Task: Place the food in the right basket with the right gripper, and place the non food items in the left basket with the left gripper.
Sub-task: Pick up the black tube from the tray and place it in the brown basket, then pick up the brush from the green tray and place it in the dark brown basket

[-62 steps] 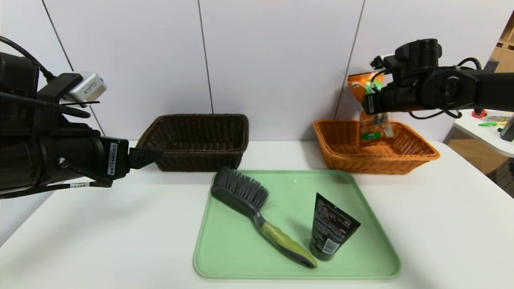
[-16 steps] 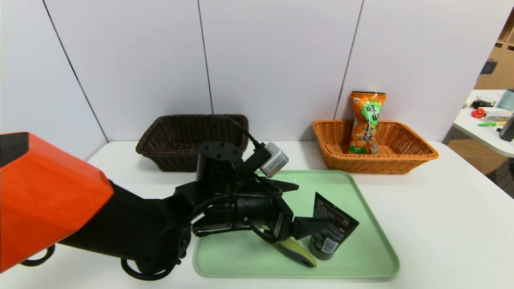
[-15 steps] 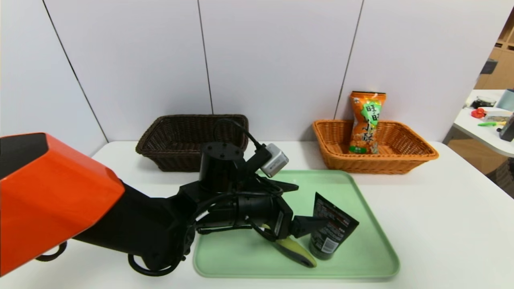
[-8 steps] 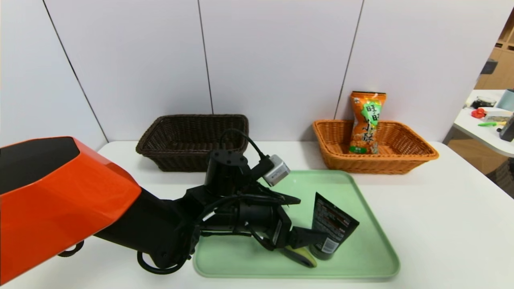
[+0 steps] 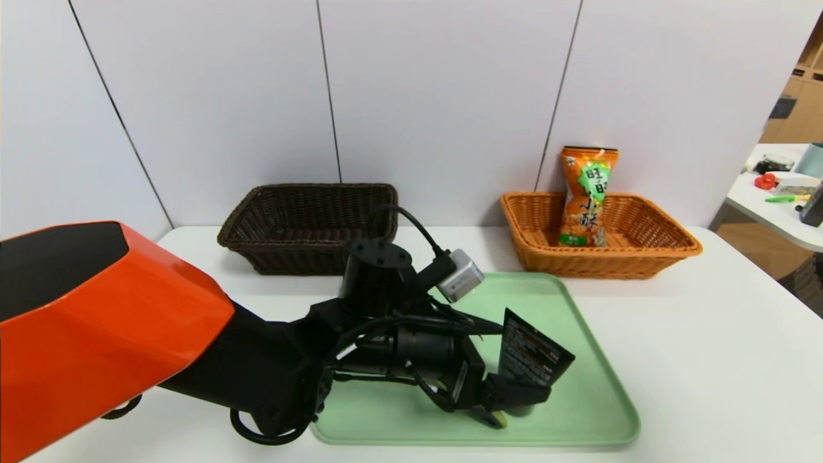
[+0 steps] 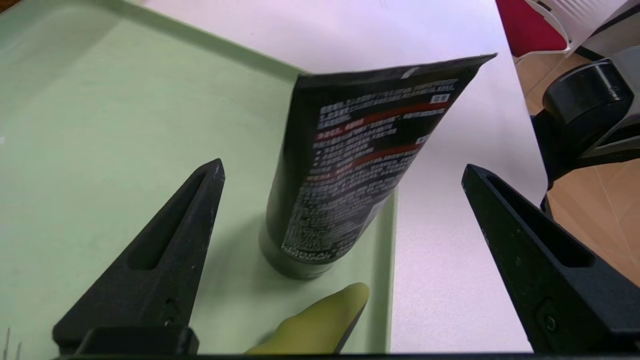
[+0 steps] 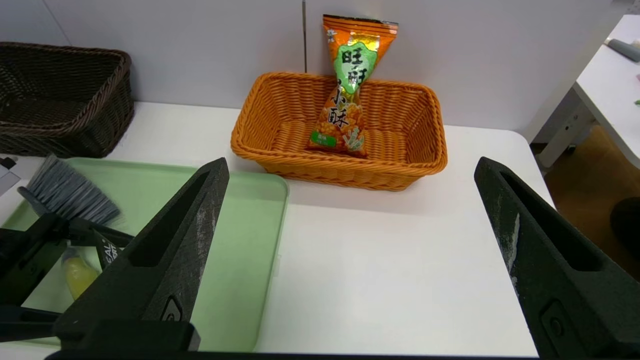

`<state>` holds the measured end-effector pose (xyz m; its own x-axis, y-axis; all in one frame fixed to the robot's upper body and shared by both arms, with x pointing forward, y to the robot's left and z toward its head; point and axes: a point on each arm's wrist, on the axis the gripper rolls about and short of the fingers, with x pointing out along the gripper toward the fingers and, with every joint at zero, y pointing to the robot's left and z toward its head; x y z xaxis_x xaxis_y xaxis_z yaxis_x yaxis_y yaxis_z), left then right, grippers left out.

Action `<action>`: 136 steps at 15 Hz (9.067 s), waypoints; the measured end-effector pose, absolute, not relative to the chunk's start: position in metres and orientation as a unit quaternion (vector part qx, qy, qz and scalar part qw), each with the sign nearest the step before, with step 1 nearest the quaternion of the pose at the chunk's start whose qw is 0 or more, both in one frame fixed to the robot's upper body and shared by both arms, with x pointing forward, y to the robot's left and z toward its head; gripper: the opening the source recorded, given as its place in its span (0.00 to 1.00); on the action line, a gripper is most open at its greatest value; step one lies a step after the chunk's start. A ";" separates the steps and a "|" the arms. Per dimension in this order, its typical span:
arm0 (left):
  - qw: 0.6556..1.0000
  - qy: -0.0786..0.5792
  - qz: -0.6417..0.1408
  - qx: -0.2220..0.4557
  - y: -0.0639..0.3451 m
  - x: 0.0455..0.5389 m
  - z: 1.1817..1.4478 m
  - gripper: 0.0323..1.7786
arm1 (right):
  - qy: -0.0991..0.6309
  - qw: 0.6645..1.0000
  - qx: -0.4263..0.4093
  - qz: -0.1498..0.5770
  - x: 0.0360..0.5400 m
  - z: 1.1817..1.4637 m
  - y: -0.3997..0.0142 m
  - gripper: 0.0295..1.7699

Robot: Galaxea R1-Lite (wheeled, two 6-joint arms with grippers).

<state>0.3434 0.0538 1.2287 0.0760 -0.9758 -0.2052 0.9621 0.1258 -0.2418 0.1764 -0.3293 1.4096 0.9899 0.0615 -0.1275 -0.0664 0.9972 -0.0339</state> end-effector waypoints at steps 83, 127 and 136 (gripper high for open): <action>0.987 0.094 -0.112 -0.068 0.238 0.490 1.400 0.80 | 0.118 0.991 -0.017 0.060 0.189 1.385 -0.326 0.96; 0.871 0.473 -0.015 -0.132 0.039 0.344 1.292 0.95 | 0.197 0.979 0.019 0.038 0.153 1.330 -0.331 0.96; 0.865 0.487 0.007 -0.123 0.040 0.353 1.281 0.95 | 0.266 0.963 0.020 0.032 0.152 1.335 -0.331 0.96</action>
